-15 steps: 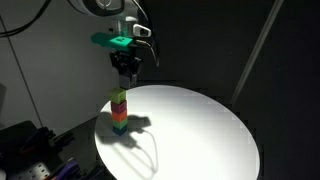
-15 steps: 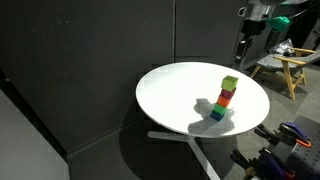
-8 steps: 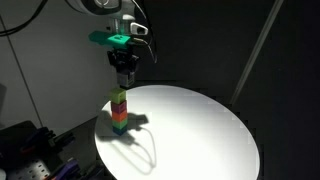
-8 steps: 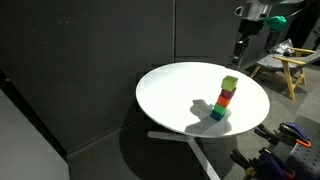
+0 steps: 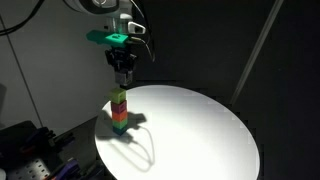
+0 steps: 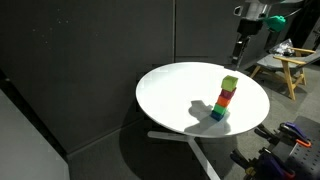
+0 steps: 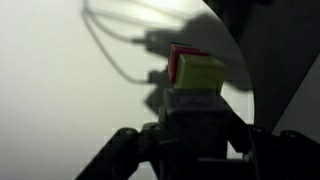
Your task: Put the grey block on top of the yellow block on the pile
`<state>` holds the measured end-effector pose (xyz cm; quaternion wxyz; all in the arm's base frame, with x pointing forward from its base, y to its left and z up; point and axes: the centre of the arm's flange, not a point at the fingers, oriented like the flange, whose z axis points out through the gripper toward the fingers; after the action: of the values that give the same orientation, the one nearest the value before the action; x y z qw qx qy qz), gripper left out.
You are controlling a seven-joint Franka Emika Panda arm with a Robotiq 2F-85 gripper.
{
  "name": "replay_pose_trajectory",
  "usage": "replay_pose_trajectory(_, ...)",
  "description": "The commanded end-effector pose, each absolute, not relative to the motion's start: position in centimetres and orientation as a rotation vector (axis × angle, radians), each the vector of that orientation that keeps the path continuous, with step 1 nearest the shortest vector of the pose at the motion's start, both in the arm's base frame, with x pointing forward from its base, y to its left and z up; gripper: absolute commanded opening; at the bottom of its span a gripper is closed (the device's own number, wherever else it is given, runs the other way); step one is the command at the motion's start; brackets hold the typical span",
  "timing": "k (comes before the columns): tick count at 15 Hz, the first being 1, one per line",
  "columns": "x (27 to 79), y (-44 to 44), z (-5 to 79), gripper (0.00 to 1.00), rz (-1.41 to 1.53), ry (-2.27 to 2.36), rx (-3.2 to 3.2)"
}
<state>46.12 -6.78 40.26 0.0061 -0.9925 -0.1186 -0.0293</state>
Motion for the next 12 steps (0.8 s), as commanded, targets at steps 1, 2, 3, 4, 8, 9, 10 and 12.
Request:
replay_pose_trajectory(1,45.2,-6.2,40.7,0.31,-0.091,-0.388,-3.101)
replay_pose_trajectory(2,45.1,-6.1,40.5,0.31,-0.088,-0.392,-3.101)
replay_pose_trajectory(3,45.1,-6.1,40.4,0.31,-0.085,-0.395,-3.101)
replay_pose_trajectory(4,45.0,-6.1,40.3,0.31,-0.081,-0.398,-3.101)
replay_pose_trajectory(8,44.5,-6.1,39.6,0.31,-0.063,-0.406,-3.1)
replay_pose_trajectory(9,44.3,-6.1,39.4,0.31,-0.057,-0.406,-3.1)
replay_pose_trajectory(10,44.2,-6.1,39.2,0.31,-0.052,-0.407,-3.1)
replay_pose_trajectory(12,44.1,-6.1,38.9,0.31,-0.042,-0.408,-3.1)
